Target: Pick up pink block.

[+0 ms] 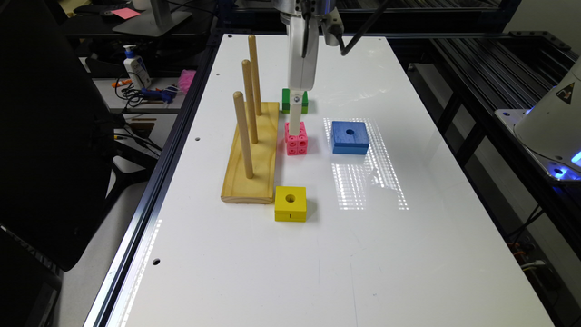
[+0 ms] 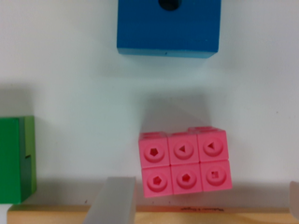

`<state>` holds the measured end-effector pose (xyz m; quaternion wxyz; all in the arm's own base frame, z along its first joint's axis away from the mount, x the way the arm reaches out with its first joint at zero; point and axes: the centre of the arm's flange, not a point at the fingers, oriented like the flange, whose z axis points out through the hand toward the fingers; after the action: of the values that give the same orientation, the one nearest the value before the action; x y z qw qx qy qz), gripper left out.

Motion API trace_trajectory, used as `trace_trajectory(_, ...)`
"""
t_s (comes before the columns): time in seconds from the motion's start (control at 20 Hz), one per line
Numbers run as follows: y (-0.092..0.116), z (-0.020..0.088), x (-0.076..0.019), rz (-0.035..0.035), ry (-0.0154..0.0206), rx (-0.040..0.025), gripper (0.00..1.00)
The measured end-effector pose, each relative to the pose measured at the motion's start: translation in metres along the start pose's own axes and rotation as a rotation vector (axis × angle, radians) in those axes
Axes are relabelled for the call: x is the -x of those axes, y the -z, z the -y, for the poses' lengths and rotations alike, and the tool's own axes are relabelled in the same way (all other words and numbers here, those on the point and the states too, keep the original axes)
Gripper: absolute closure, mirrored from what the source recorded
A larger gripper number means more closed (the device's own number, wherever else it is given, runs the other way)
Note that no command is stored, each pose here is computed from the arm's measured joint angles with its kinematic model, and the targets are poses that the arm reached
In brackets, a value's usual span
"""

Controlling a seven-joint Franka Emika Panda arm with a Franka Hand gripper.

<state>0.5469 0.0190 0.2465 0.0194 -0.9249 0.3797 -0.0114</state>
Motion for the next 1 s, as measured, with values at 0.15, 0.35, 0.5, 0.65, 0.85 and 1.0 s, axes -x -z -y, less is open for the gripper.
trace_trajectory(0.15,-0.002,0.0,-0.0022,0.0008,-0.0021,0.0016,0.0)
trace_trajectory(0.35,-0.002,-0.006,-0.0079,-0.0015,-0.0083,0.0041,0.0)
trace_trajectory(0.5,-0.002,-0.008,-0.0103,-0.0017,-0.0128,0.0044,0.0)
trace_trajectory(0.65,-0.01,-0.009,-0.0096,0.0067,-0.0138,0.0113,0.0)
trace_trajectory(0.85,-0.029,-0.011,-0.0095,0.0119,-0.0151,0.0116,0.0)
trace_trajectory(1.0,-0.038,-0.011,-0.0091,0.0165,-0.0159,0.0137,0.0)
